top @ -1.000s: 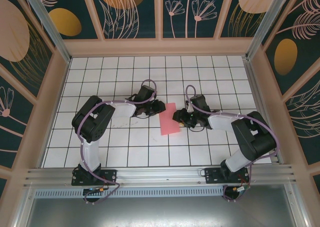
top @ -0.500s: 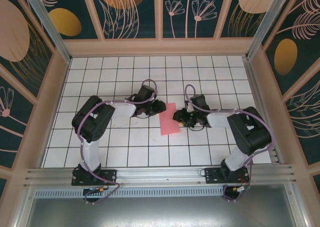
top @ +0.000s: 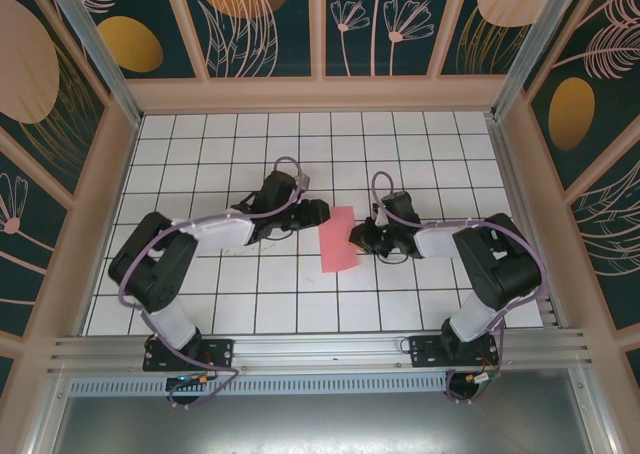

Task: Fold a paper plane with a square sheet of paper (pick it up from the middle)
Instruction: Third fold the triangle at the center of the table.

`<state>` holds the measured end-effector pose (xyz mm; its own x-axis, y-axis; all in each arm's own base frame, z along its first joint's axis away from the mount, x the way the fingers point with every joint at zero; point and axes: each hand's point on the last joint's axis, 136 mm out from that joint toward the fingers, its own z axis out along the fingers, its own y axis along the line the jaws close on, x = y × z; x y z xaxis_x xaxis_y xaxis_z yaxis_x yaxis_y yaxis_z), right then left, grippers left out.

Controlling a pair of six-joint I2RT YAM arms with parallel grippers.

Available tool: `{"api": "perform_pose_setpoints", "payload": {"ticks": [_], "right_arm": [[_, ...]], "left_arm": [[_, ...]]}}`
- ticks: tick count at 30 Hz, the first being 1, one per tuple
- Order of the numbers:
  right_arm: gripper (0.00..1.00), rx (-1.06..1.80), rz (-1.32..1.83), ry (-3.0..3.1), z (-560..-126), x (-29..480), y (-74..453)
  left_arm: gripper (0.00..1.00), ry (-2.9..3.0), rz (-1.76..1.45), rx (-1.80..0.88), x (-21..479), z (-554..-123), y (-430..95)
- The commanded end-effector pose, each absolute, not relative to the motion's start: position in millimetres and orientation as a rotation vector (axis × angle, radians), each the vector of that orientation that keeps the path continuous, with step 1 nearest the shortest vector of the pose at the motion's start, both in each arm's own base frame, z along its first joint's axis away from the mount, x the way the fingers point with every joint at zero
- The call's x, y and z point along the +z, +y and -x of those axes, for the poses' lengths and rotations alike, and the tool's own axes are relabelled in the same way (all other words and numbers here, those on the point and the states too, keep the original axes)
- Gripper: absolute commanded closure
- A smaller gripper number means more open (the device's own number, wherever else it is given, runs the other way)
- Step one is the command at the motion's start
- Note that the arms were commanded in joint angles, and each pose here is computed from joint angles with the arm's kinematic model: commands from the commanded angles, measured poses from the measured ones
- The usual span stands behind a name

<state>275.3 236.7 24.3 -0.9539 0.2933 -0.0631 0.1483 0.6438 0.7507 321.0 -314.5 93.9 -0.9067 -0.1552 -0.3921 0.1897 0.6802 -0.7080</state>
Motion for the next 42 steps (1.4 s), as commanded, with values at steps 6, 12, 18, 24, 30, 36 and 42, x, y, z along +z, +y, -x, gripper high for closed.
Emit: {"api": "perform_pose_setpoints", "payload": {"ticks": [6, 12, 18, 24, 30, 36, 42], "right_arm": [[0.93, 1.306, -0.494, 2.604, -278.8, 42.6, 241.7], [0.93, 1.3, -0.519, 2.614, -278.5, 40.0, 243.1], [0.93, 1.298, -0.52, 2.628, -277.7, 37.7, 244.2], [0.93, 1.294, -0.509, 2.637, -277.4, 37.5, 245.3], [0.93, 1.285, -0.509, 2.647, -276.1, 35.3, 244.8], [0.93, 1.274, -0.501, 2.656, -276.5, 34.6, 244.2], [0.93, 1.255, -0.491, 2.667, -277.3, 34.0, 243.9]], "left_arm": [[0.47, 2.328, -0.332, -0.988, 115.7, -271.1, -327.2], [0.43, 2.355, -0.54, -0.799, 91.6, -232.8, -346.7], [0.44, 2.348, -0.679, -0.687, 77.1, -210.6, -366.8], [0.42, 2.357, -0.771, -0.518, 58.5, -206.2, -377.3], [0.43, 2.336, -0.762, -0.365, 53.3, -215.6, -377.5], [0.49, 2.328, -0.762, -0.322, 53.7, -216.7, -368.6], [0.7, 2.295, -0.761, -0.386, 66.4, -213.9, -370.8]]}}
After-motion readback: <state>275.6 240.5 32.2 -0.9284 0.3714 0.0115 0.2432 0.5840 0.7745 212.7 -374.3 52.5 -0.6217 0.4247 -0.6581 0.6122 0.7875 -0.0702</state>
